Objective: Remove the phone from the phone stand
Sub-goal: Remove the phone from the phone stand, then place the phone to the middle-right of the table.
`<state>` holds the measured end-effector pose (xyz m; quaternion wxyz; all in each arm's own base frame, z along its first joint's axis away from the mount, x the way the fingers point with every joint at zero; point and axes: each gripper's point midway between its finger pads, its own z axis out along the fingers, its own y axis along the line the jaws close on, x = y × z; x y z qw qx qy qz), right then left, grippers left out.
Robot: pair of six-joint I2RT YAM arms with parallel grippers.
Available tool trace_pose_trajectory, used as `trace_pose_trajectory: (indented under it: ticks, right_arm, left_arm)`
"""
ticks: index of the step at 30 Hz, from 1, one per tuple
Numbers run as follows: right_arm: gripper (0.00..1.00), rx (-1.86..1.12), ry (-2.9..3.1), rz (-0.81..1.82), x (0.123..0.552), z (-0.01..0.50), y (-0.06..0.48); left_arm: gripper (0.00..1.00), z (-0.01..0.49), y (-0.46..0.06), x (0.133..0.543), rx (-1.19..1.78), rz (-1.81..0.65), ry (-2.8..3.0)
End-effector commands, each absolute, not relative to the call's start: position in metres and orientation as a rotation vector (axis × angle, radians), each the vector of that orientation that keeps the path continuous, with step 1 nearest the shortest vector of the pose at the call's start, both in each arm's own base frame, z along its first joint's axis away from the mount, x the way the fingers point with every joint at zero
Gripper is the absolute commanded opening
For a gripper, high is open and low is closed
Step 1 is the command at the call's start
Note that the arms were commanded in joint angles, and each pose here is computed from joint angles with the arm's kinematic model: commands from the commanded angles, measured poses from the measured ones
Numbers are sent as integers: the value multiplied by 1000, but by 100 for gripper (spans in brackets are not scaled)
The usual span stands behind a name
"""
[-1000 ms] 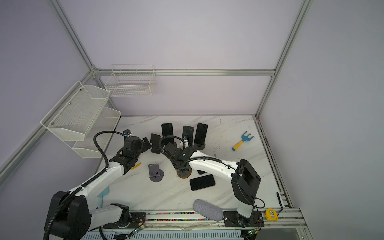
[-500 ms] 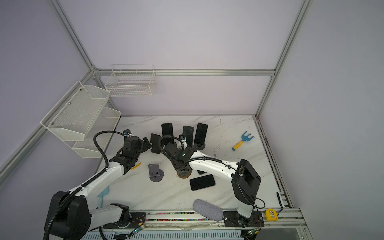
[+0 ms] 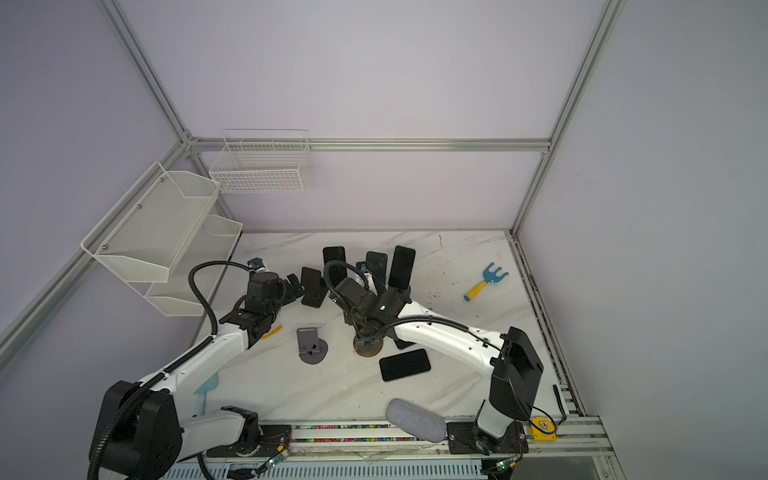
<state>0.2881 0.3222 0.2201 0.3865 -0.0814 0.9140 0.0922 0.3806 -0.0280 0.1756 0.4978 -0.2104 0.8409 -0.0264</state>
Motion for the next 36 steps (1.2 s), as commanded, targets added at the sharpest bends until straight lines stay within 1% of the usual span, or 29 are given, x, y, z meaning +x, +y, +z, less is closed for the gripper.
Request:
trace_pose_trajectory:
  ticks: [1,3,9,11,16,19,23,26,29,36]
  right_arm:
    - [63,-162,2214,317,302,269,316]
    - [63,-144,2180,330,309,284,308]
    - [65,-50,2098,307,347,319,259]
    - [65,-15,2085,250,365,323,236]
    - [66,61,2069,192,395,326,187]
    - [67,92,2076,165,412,319,162]
    - [66,154,2107,159,432,308,131]
    - [66,166,2130,156,443,299,117]
    - [66,182,2175,151,454,282,105]
    - [64,217,2273,117,466,237,85]
  left_arm:
    - [100,171,-30,383,-504,-88,2035]
    - [100,171,-31,383,-494,-86,2040]
    - [100,173,-34,388,-471,-86,2063]
    - [100,167,-38,389,-447,-96,2094]
    - [100,155,-36,375,-463,-73,2158]
    - [100,154,-40,372,-461,-100,2147]
    - [100,154,-38,369,-488,-101,2143]
    - [100,144,-32,360,-534,-67,2141]
    - [100,137,-41,349,-509,-64,2124]
    - [99,139,-45,336,-462,-54,2070]
